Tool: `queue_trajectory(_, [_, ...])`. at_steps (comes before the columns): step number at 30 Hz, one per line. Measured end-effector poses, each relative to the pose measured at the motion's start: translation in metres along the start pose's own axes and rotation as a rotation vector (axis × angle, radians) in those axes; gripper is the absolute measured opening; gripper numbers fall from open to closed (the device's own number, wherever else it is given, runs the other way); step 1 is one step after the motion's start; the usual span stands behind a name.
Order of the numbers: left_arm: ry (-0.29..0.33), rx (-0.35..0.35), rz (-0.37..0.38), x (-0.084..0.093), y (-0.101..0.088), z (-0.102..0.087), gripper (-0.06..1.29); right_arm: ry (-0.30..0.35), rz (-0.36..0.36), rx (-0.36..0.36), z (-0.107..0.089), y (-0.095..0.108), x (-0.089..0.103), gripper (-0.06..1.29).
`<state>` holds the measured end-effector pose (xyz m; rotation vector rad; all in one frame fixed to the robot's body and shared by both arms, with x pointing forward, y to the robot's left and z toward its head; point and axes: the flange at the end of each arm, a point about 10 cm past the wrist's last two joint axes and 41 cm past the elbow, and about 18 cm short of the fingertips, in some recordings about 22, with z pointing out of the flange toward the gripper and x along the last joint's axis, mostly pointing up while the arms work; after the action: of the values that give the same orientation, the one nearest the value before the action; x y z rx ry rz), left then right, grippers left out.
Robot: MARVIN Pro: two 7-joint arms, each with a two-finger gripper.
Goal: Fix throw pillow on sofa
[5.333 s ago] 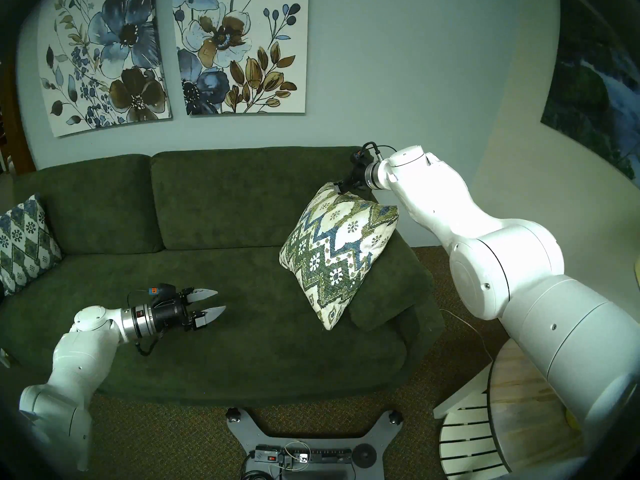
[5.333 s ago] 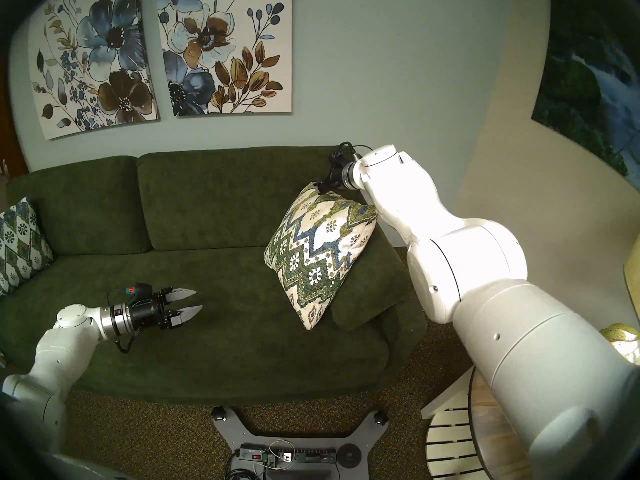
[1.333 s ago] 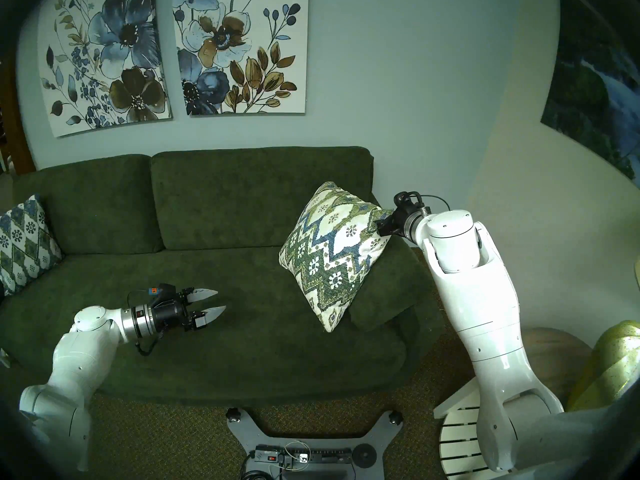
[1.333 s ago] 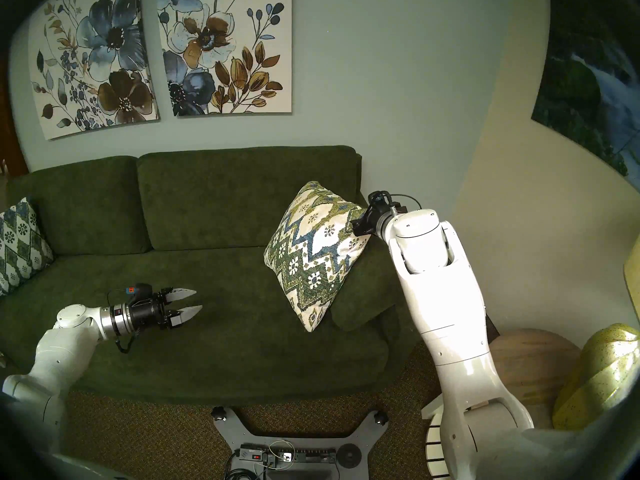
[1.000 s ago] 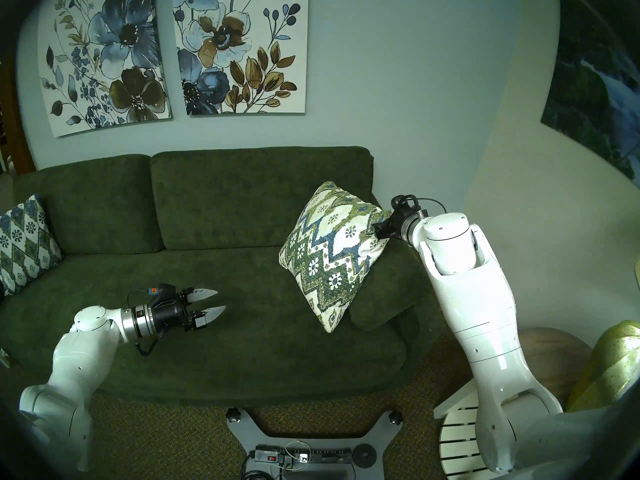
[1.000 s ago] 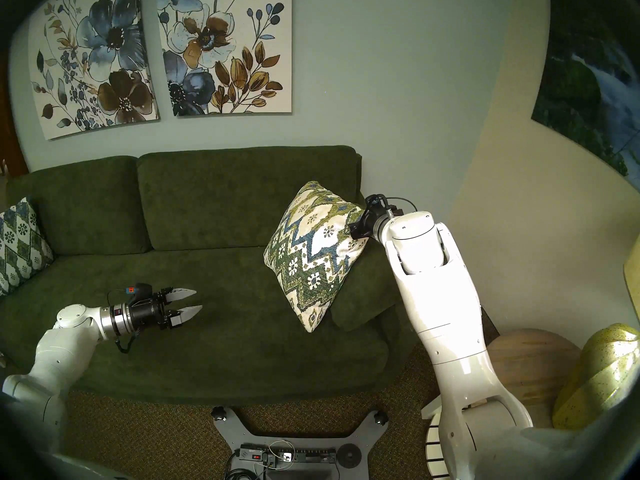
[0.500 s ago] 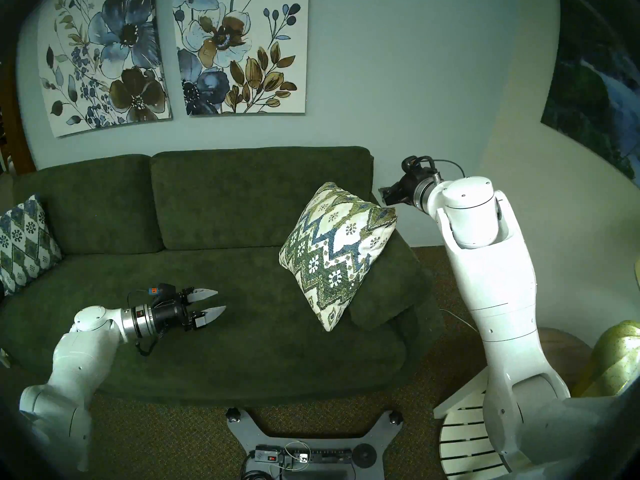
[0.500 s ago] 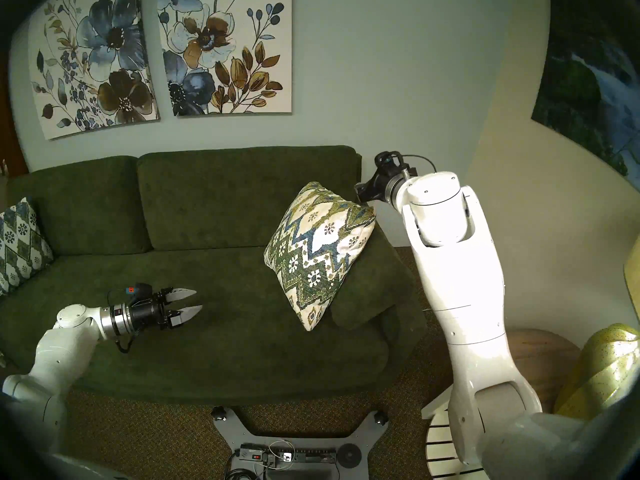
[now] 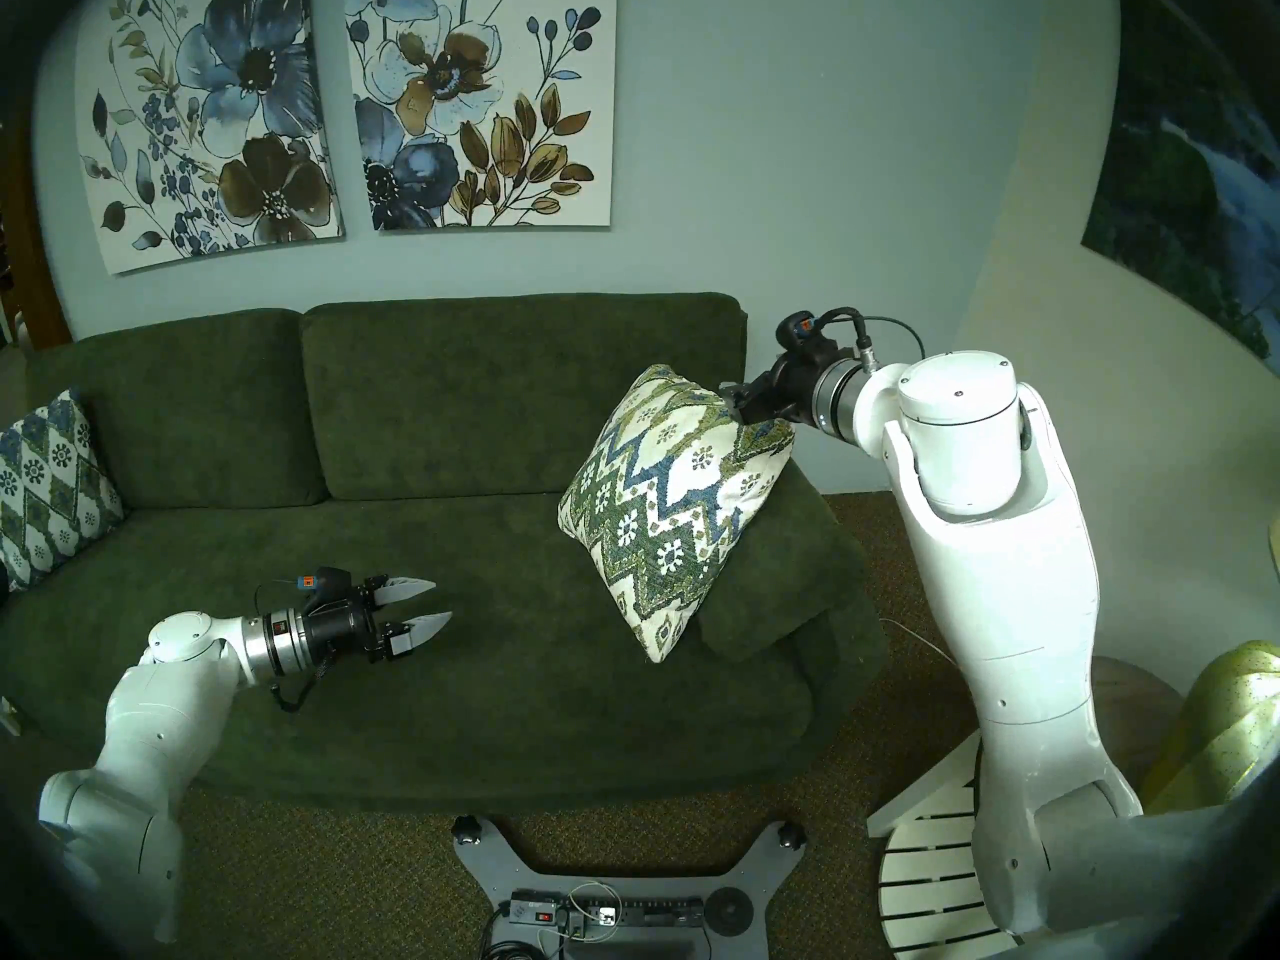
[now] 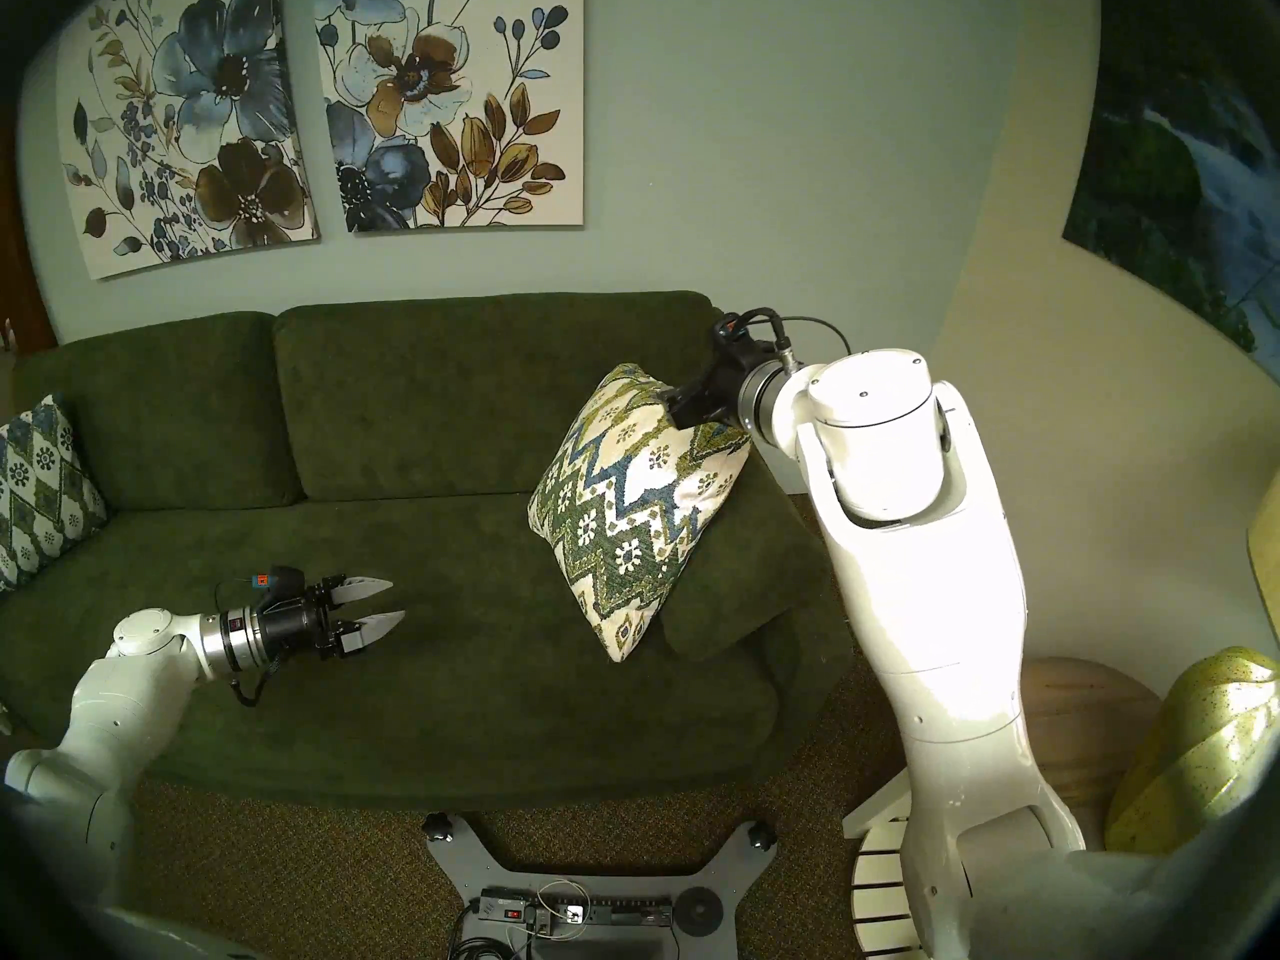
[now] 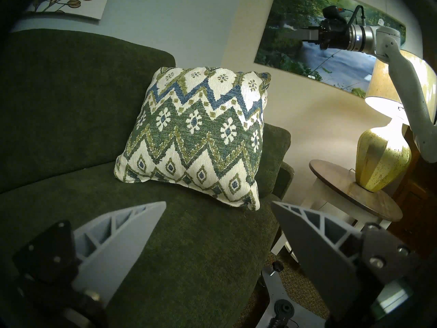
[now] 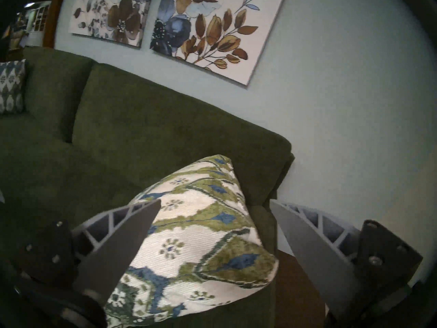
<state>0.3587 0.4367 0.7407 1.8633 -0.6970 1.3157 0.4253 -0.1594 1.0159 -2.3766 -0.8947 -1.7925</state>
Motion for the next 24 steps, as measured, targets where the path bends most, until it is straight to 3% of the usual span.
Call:
queue_trajectory(2, [0.0, 0.0, 0.0, 0.0, 0.0, 0.0, 1.21, 0.001, 0.0, 0.06, -0.004, -0.022, 0.0, 1.19])
queue_trajectory(10, [-0.001, 0.0, 0.0, 0.0, 0.0, 0.0, 1.21, 0.034, -0.012, 0.174, -0.025, -0.065, 0.004, 1.19])
queue_trajectory(19, [-0.001, 0.0, 0.0, 0.0, 0.0, 0.0, 1.21, 0.043, -0.031, 0.242, -0.052, -0.096, -0.004, 1.19])
queue_trajectory(24, [-0.001, 0.0, 0.0, 0.0, 0.0, 0.0, 1.21, 0.0, -0.038, 0.273, -0.058, -0.109, -0.021, 1.19])
